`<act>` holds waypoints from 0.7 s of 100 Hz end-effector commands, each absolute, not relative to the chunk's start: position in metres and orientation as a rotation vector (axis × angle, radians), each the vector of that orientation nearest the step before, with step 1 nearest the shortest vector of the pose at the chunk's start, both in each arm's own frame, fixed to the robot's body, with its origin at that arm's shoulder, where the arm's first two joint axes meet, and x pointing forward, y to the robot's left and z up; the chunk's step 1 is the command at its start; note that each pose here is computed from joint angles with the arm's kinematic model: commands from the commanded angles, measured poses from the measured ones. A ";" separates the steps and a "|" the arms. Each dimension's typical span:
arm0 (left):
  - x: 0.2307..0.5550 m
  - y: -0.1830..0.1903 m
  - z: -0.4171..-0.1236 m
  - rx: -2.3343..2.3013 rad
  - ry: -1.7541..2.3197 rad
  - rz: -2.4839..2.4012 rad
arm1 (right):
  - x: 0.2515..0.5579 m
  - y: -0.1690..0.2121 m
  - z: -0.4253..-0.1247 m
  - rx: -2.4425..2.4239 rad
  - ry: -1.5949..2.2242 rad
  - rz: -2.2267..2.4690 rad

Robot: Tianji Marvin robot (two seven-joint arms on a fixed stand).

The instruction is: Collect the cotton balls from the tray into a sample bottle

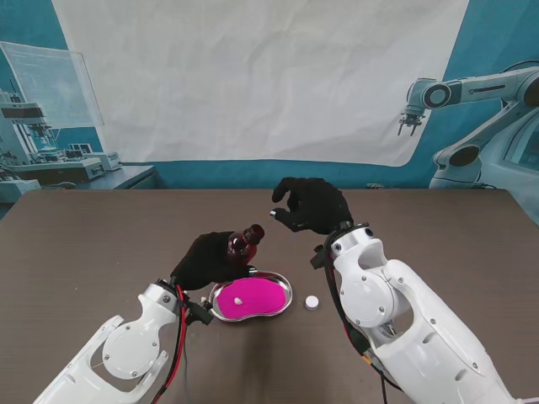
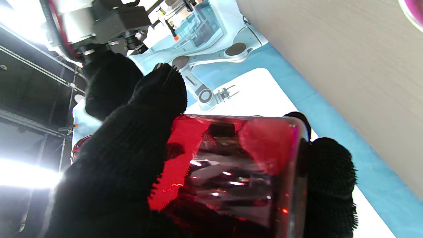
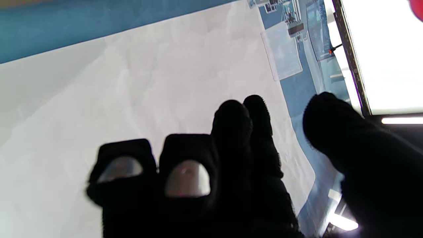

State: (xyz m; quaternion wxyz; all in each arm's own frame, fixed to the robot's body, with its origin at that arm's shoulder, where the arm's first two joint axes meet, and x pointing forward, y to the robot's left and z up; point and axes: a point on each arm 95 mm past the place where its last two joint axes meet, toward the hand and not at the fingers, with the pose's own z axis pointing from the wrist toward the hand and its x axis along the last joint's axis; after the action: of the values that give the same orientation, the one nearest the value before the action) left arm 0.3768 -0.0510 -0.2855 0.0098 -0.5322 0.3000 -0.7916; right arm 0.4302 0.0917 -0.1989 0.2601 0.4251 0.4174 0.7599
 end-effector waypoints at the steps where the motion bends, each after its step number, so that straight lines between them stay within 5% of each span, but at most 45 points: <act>1: 0.375 -0.049 -0.282 -1.649 0.947 -2.479 | 0.437 0.092 -0.213 1.177 1.201 2.014; 70: 0.371 -0.029 -0.273 -1.665 1.049 -2.457 | 0.438 0.160 -0.318 1.122 1.592 1.990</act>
State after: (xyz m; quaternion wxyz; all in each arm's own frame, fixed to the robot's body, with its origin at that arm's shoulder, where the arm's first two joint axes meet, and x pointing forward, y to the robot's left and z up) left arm 0.3734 -0.0299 -0.2730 0.0023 -0.5276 0.3263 -0.7843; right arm 0.4421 0.1491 -0.3123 0.1934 0.4031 0.5484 0.7066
